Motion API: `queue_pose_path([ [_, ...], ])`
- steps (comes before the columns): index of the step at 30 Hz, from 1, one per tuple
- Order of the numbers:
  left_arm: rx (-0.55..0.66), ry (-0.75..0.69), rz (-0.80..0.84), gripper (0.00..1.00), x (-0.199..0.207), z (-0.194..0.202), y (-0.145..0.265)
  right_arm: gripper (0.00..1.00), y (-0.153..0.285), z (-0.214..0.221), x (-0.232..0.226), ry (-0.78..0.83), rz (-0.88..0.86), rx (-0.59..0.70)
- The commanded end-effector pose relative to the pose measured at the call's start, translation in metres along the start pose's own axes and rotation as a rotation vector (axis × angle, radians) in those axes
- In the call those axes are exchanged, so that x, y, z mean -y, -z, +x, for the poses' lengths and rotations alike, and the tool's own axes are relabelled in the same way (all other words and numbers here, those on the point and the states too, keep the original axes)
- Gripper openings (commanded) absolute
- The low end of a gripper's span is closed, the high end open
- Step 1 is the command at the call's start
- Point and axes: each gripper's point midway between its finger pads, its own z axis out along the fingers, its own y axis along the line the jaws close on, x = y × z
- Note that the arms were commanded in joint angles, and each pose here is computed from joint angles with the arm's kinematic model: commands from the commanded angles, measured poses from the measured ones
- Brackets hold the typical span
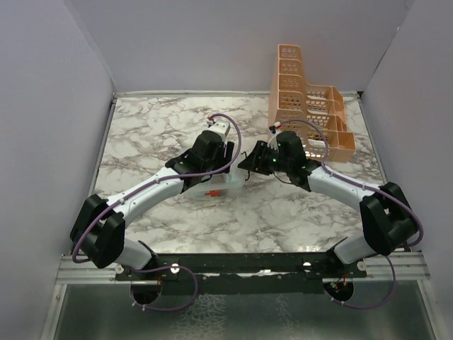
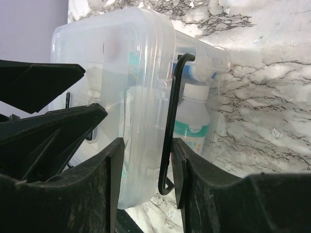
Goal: Organize the medicine kit
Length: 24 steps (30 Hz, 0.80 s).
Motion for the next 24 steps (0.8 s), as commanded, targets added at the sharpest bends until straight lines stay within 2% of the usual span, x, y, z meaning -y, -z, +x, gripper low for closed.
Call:
queue_pose_path([
  [1, -0.406, 0.008, -0.029, 0.64, -0.014, 0.119, 0.009, 0.43, -0.004, -0.002, -0.013, 0.089, 0.045, 0.016],
  [16, -0.412, 0.011, -0.028, 0.63, -0.015, 0.124, 0.009, 0.45, -0.009, 0.009, 0.001, 0.225, 0.372, 0.056],
  [24, -0.399, 0.024, -0.032, 0.63, -0.015, 0.121, 0.009, 0.32, -0.011, 0.01, -0.004, 0.254, 0.408, 0.061],
])
